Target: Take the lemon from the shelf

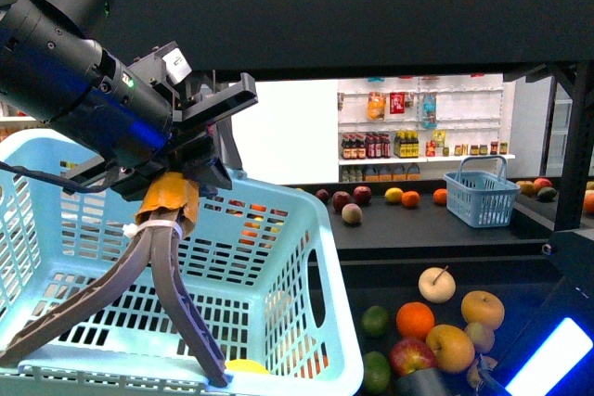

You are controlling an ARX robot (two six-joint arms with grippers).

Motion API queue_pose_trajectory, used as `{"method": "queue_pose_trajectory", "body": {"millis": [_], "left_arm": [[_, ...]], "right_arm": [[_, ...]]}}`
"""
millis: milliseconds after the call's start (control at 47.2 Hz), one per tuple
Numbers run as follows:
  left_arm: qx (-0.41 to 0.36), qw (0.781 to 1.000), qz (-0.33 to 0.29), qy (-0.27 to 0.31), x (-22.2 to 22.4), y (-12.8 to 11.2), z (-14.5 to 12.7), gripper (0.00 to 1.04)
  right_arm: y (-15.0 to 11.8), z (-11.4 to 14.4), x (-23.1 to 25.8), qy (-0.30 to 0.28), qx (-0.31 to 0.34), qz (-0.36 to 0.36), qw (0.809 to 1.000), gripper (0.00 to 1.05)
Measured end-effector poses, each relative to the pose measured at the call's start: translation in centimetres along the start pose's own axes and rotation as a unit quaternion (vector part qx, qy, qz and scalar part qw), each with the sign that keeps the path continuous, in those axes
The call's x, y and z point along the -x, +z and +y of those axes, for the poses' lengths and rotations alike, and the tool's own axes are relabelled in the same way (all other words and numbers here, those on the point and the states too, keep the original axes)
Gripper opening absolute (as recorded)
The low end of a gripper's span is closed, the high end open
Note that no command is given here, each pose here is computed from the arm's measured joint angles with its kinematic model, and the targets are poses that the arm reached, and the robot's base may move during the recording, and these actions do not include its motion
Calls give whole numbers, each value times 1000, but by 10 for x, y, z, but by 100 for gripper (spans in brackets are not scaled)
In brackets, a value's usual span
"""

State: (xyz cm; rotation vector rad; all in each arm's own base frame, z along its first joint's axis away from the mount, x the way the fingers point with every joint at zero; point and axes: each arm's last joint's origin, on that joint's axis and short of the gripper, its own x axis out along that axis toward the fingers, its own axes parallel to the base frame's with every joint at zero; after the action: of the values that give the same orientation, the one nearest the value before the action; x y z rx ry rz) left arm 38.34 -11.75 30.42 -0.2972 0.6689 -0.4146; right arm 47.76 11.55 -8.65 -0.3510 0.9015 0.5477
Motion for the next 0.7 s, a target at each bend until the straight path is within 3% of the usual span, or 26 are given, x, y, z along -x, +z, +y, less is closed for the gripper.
{"method": "queue_pose_trajectory", "body": {"millis": [444,698], "left_arm": [[0,1000,0,0,0,0,0,16],[0,1000,0,0,0,0,0,16]], "right_arm": [[16,-4,-11,-10,6,-12,1000,97],[20,-3,-12,-11,9,-14,1000,70]]}}
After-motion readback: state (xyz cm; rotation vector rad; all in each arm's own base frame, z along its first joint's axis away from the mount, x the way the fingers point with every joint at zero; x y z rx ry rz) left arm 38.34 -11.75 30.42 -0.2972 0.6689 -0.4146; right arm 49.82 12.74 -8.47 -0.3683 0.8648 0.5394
